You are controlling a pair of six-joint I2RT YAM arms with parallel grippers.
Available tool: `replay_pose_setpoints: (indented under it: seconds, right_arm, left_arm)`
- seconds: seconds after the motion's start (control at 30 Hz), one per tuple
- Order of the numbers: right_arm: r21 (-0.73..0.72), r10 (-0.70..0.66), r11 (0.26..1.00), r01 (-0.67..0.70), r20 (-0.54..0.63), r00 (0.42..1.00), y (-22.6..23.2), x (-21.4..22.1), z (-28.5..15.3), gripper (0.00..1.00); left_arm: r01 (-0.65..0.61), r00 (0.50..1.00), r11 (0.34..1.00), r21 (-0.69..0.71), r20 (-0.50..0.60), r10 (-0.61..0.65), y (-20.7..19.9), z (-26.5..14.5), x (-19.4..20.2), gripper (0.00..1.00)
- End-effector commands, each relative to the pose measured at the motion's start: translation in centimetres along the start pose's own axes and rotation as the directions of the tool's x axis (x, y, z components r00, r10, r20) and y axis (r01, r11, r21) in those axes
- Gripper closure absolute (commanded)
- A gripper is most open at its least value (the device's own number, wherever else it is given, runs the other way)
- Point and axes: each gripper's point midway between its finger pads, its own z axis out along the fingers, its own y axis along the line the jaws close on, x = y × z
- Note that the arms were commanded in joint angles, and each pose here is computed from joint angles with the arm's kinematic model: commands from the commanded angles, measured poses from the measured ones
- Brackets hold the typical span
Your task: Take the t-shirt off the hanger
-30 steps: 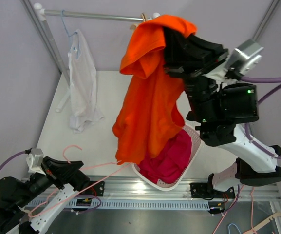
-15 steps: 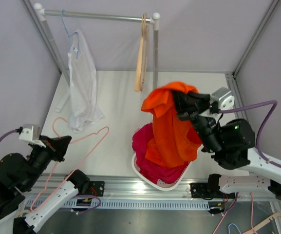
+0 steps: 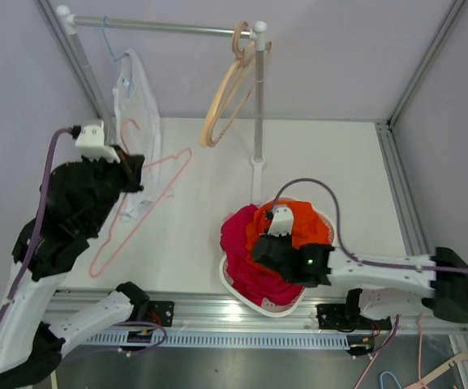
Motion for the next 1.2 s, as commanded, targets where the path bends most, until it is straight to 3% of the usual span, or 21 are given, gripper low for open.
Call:
replay_pose_setpoints:
  seconds: [0.0,0.13,0.2,0.37,0.47,0.5,0.53,0.67,0.83,1.0,1.17]
  right_arm:
    - [0.154,0.071,0.987,-0.039,-0.212,0.975,-2.9,8.4,1.6,1.00]
    - [0.146,0.124,0.986,-0.077,-0.354,0.927,-4.9,16.7,3.8,1.00]
    - [0.160,0.141,0.983,-0.087,-0.367,0.920,-5.1,17.8,4.1,1.00]
    - [0.158,0.078,0.986,-0.043,-0.226,0.971,-3.3,13.1,2.5,1.00]
    - [0.154,0.055,0.988,-0.027,-0.178,0.982,-3.1,10.1,0.9,0.81]
    - [0.159,0.046,0.987,-0.019,-0.171,0.984,-3.0,9.1,0.2,0.53]
    - [0.148,0.064,0.988,-0.042,-0.149,0.987,-2.8,8.0,-0.4,0.43]
    - [0.119,0.085,0.990,-0.074,-0.085,0.993,-2.5,4.7,-2.3,0.38]
    - [0.078,0.108,0.991,-0.105,-0.033,0.994,-2.4,1.1,-4.4,0.23]
    - [-0.016,0.133,0.991,-0.133,0.011,0.991,-1.6,-1.9,-6.7,0.01]
    - [-0.110,0.150,0.984,-0.143,0.056,0.987,-0.7,-3.9,-8.6,0.00]
  left_arm:
    - [0.017,0.980,1.000,-0.020,0.200,-0.012,-0.2,0.5,-8.0,0.99]
    - [0.016,0.973,0.999,-0.040,0.232,-0.006,0.0,3.0,-10.9,0.99]
    - [0.001,0.974,0.999,-0.042,0.228,0.008,-0.2,5.1,-11.6,0.99]
    - [0.052,0.985,0.996,-0.066,0.165,-0.040,1.2,10.2,-11.0,0.99]
    - [0.061,0.986,0.996,-0.063,0.158,-0.050,1.0,12.8,-10.3,0.99]
    - [0.073,0.988,0.995,-0.065,0.141,-0.063,1.0,14.0,-9.9,0.99]
    - [0.075,0.990,0.995,-0.058,0.125,-0.068,0.8,14.8,-9.3,0.99]
    - [0.091,0.989,0.995,-0.047,0.117,-0.085,0.2,16.9,-9.7,1.00]
    - [0.101,0.985,0.993,-0.058,0.148,-0.091,0.3,18.0,-10.6,1.00]
    - [0.088,0.982,0.994,-0.063,0.175,-0.076,0.1,18.9,-12.5,1.00]
    - [0.039,0.966,0.999,0.006,0.255,-0.039,-1.3,20.2,-14.6,0.99]
